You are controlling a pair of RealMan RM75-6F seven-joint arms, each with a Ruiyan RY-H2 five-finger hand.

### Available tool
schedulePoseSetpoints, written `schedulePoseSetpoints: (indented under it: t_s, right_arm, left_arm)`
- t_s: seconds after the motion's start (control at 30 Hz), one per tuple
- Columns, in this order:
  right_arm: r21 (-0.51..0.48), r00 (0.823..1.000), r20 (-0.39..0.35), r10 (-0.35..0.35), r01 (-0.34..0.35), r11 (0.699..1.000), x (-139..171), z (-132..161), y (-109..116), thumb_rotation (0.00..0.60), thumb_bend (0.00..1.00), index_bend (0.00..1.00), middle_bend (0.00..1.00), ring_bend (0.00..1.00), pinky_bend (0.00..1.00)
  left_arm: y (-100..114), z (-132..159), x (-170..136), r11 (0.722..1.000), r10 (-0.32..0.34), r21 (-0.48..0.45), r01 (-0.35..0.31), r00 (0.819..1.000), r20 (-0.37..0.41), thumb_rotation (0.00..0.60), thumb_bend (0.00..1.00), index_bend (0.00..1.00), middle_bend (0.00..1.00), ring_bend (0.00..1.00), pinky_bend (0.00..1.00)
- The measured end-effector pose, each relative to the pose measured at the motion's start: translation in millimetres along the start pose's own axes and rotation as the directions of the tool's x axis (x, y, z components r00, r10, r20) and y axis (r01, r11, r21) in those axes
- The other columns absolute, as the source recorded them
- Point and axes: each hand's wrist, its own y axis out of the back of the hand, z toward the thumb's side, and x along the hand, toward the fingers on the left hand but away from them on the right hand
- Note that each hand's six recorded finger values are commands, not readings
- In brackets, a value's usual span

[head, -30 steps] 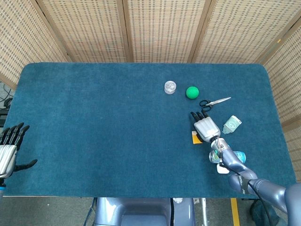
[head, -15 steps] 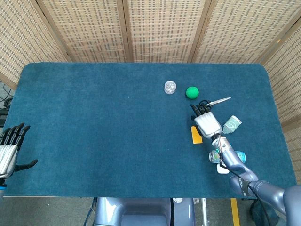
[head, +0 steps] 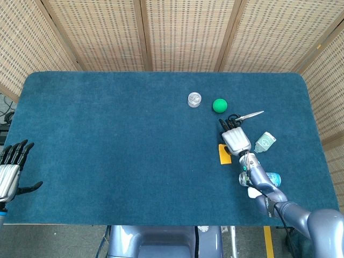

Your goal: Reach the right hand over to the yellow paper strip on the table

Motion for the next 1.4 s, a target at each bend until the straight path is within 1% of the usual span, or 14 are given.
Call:
schedulePoseSetpoints:
  t_s: [0.23, 0.4, 0.53, 0.67, 0.83, 1.03, 1.13, 1.23, 1.33, 1.4]
  right_arm:
    - [0.010, 1.000, -0.006, 0.011, -0.011, 1.000, -2.9, 0.3, -2.8, 0.600, 0.41, 0.45, 0.00, 0.00, 0.00]
    - [0.018, 1.000, -0.006, 0.028, -0.028, 0.999, -3.8, -0.2, -7.0, 0.600, 0.45, 0.47, 0.00, 0.00, 0.00]
    - [0.016, 0.999, -0.007, 0.042, -0.042, 0.999, -4.3, -0.6, -9.6, 0.600, 0.51, 0.55, 0.00, 0.00, 0.00]
    - [0.020, 0.999, -0.011, 0.047, -0.047, 0.999, -4.4, -0.5, -10.7, 0.600, 0.55, 0.60, 0.00, 0.00, 0.00]
    - [0.024, 0.999, -0.016, 0.049, -0.048, 0.999, -4.3, -0.2, -11.5, 0.600, 0.56, 0.64, 0.01, 0.00, 0.00]
    - [0.028, 0.999, -0.023, 0.046, -0.046, 0.999, -2.9, 0.4, -11.8, 0.600, 0.57, 0.66, 0.02, 0.00, 0.00]
    - [0.020, 0.999, -0.034, 0.040, -0.040, 0.999, -0.4, 1.7, -10.2, 0.600, 0.57, 0.66, 0.03, 0.00, 0.00]
    - [0.001, 0.998, -0.060, 0.022, -0.022, 1.000, 6.1, 4.0, -4.7, 0.600, 0.57, 0.67, 0.03, 0.00, 0.00]
    - [-0.021, 0.995, -0.096, -0.020, 0.018, 1.000, 17.5, 5.9, 5.8, 0.600, 0.57, 0.67, 0.04, 0.00, 0.00]
    - [-0.046, 0.991, -0.120, -0.063, 0.057, 0.997, 29.1, 5.8, 15.6, 0.600, 0.57, 0.67, 0.04, 0.00, 0.00]
  left_arm:
    - [-1.4, 0.5, 1.5, 1.000, -0.005, 0.003, 0.005, 1.000, -0.002, 0.600, 0.00, 0.00, 0.00, 0.00, 0.00]
    - [-1.7, 0.6, 1.6, 1.000, -0.005, 0.004, 0.005, 1.000, -0.003, 0.600, 0.00, 0.00, 0.00, 0.00, 0.00]
    - [-1.5, 0.3, 1.7, 1.000, -0.005, 0.004, 0.005, 1.000, -0.004, 0.600, 0.00, 0.00, 0.00, 0.00, 0.00]
    - [-1.8, 0.3, 1.8, 1.000, -0.006, 0.004, 0.006, 1.000, -0.004, 0.600, 0.00, 0.00, 0.00, 0.00, 0.00]
    - [-2.0, 0.4, 1.8, 1.000, -0.007, 0.004, 0.007, 1.000, -0.004, 0.600, 0.00, 0.00, 0.00, 0.00, 0.00]
    - [-2.3, 0.6, 2.1, 1.000, -0.008, 0.004, 0.008, 1.000, -0.003, 0.600, 0.00, 0.00, 0.00, 0.00, 0.00]
    - [-2.8, 0.4, 2.2, 1.000, -0.010, 0.005, 0.010, 1.000, -0.003, 0.600, 0.00, 0.00, 0.00, 0.00, 0.00]
    - [-3.8, 0.9, 2.5, 1.000, -0.013, 0.006, 0.013, 1.000, -0.002, 0.600, 0.00, 0.00, 0.00, 0.00, 0.00]
    - [-4.4, 1.5, 2.4, 1.000, -0.015, 0.008, 0.015, 1.000, 0.000, 0.600, 0.00, 0.00, 0.00, 0.00, 0.00]
    - [-4.6, 2.1, 2.1, 1.000, -0.015, 0.008, 0.015, 1.000, 0.001, 0.600, 0.00, 0.00, 0.00, 0.00, 0.00]
